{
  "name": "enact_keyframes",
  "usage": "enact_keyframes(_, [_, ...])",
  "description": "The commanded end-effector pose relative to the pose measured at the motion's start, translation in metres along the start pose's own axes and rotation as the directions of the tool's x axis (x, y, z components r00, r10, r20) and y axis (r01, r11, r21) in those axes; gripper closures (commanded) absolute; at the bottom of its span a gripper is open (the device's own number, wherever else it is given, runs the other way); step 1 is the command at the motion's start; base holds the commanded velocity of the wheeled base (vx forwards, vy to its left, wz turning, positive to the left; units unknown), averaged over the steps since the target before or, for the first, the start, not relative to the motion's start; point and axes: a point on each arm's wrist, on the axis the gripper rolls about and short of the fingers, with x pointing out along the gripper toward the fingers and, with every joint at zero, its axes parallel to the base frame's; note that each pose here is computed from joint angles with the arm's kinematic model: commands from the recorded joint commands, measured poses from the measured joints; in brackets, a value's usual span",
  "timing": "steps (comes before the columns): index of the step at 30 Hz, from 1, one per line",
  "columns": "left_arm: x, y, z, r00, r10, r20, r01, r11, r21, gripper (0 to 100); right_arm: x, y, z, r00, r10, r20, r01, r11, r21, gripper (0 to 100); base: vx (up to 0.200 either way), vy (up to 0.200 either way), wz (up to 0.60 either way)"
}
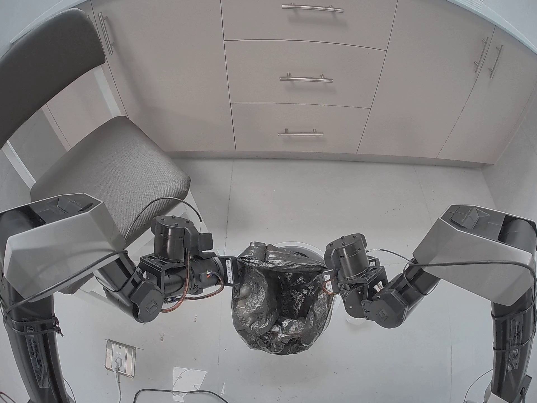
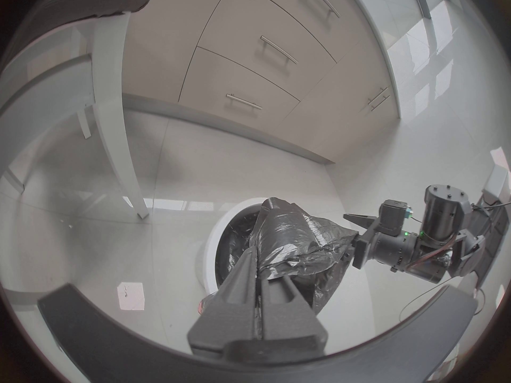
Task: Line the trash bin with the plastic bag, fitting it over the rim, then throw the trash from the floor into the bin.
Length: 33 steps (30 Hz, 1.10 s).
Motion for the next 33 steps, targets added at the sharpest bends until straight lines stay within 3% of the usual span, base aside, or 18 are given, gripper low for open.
enact_keyframes(1, [0.009,0.004,-0.002,1.0,0.022,0.005,-0.022,1.0,0.016,100,0.001,-0.001,0.002,1.0,-0.021,0.006,0.021,1.0,0.009,0,0.0,0.0,0.0])
enact_keyframes(11, [0.02,0.01,0.006,0.999,0.044,0.018,-0.044,0.998,0.037,100,0.016,-0.016,0.006,0.991,-0.133,0.007,0.133,0.99,0.041,0,0.0,0.0,0.0])
enact_keyframes(33, [0.03,0.018,0.009,0.998,0.06,0.009,-0.06,0.998,0.029,100,0.05,-0.026,0.025,0.98,-0.192,0.046,0.184,0.974,0.134,0,0.0,0.0,0.0])
